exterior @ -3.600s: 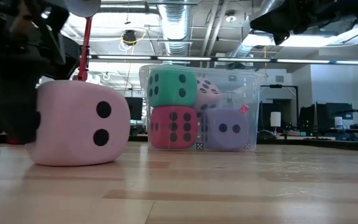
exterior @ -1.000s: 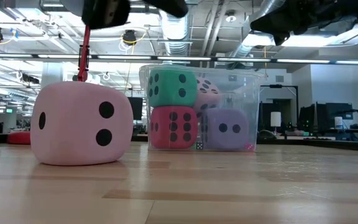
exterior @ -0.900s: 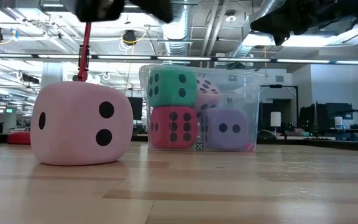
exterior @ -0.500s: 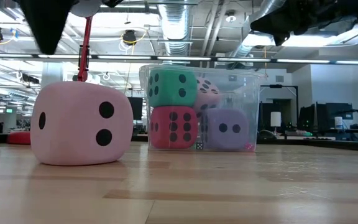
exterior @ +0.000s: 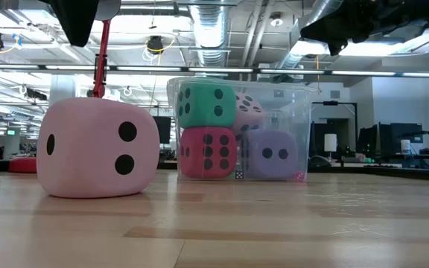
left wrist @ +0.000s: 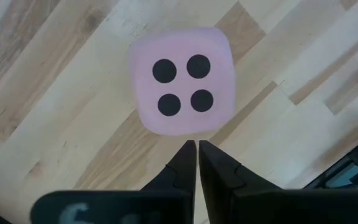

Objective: Pick & Place Dice
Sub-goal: Put the large pink die into the transparent bin

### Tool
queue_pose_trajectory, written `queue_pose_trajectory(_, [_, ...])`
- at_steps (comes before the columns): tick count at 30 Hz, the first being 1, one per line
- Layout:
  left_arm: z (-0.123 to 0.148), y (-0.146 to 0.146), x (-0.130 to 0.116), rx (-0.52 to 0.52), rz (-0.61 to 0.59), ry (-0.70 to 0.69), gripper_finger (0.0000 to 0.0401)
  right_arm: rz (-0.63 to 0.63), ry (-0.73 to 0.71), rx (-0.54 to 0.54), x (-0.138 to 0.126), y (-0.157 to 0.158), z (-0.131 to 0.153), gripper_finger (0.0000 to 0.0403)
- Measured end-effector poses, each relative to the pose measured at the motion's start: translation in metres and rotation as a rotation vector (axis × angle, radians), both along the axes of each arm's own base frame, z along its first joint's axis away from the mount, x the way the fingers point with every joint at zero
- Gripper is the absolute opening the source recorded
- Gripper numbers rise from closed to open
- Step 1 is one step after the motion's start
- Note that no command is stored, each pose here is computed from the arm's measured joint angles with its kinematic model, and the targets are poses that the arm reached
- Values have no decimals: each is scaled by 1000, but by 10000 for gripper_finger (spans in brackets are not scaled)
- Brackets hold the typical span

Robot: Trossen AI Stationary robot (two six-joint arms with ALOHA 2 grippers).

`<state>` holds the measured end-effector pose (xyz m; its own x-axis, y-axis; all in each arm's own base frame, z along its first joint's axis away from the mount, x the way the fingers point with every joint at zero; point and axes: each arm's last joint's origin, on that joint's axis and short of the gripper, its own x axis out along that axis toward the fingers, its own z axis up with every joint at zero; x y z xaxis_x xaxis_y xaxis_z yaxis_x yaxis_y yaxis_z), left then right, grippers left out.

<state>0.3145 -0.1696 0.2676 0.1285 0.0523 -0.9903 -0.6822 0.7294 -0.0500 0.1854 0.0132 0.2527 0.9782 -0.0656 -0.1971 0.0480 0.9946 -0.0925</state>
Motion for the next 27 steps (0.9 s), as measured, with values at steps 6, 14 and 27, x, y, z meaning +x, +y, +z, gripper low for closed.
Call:
queue_pose_trajectory(6, [0, 0, 0, 10, 0, -2, 55, 0, 4, 0, 0, 0, 0, 0])
queue_pose_trajectory(14, [0, 1, 0, 24, 1, -8, 166, 0, 4, 0, 0, 0, 0, 0])
queue_pose_trajectory(27, [0, 3, 1, 38, 8, -17, 345, 0, 4, 0, 0, 0, 0, 0])
